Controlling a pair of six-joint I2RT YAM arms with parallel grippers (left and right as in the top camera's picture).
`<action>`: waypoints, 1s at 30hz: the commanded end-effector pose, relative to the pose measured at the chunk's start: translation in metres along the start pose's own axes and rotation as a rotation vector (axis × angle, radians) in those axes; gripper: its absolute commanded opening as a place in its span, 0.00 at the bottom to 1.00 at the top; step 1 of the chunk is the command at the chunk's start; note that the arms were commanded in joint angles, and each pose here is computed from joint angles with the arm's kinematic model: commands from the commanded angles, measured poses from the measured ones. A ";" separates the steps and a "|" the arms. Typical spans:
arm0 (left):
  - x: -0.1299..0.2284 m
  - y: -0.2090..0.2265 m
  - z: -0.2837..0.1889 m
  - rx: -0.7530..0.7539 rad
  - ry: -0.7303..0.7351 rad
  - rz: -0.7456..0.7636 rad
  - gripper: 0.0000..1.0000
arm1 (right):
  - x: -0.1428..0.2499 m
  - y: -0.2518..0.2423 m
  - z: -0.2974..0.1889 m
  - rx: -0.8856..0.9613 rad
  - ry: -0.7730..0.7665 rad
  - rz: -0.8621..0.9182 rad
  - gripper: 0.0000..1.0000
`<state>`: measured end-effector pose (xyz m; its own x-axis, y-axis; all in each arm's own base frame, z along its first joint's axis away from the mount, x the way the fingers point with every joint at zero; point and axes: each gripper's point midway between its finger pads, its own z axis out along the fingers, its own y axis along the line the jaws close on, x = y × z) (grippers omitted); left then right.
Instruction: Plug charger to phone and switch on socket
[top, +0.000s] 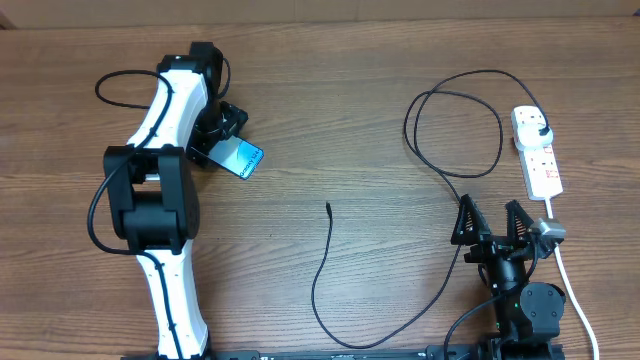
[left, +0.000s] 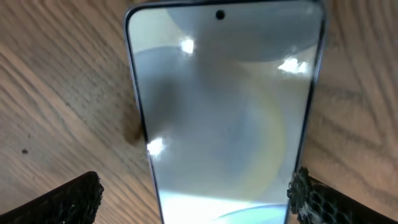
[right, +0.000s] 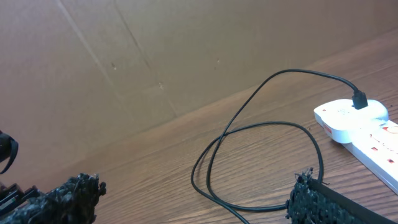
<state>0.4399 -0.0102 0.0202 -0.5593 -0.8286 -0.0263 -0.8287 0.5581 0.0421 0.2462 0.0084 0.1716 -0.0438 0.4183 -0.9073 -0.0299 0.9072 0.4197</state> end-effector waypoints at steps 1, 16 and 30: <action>0.005 -0.010 0.005 0.043 0.036 -0.006 1.00 | 0.002 -0.001 0.000 0.004 -0.005 -0.008 1.00; 0.014 -0.002 0.027 0.026 0.059 -0.004 1.00 | 0.002 -0.001 0.000 0.004 -0.005 -0.008 1.00; 0.010 -0.007 0.027 0.041 0.040 -0.015 1.00 | 0.002 -0.001 0.000 0.004 -0.005 -0.008 1.00</action>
<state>0.4441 -0.0211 0.0018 -0.5572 -0.8303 0.0119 -0.8303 0.5569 -0.0218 0.2462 0.0084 0.1714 -0.0446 0.4182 -0.9072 -0.0300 0.9072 0.4197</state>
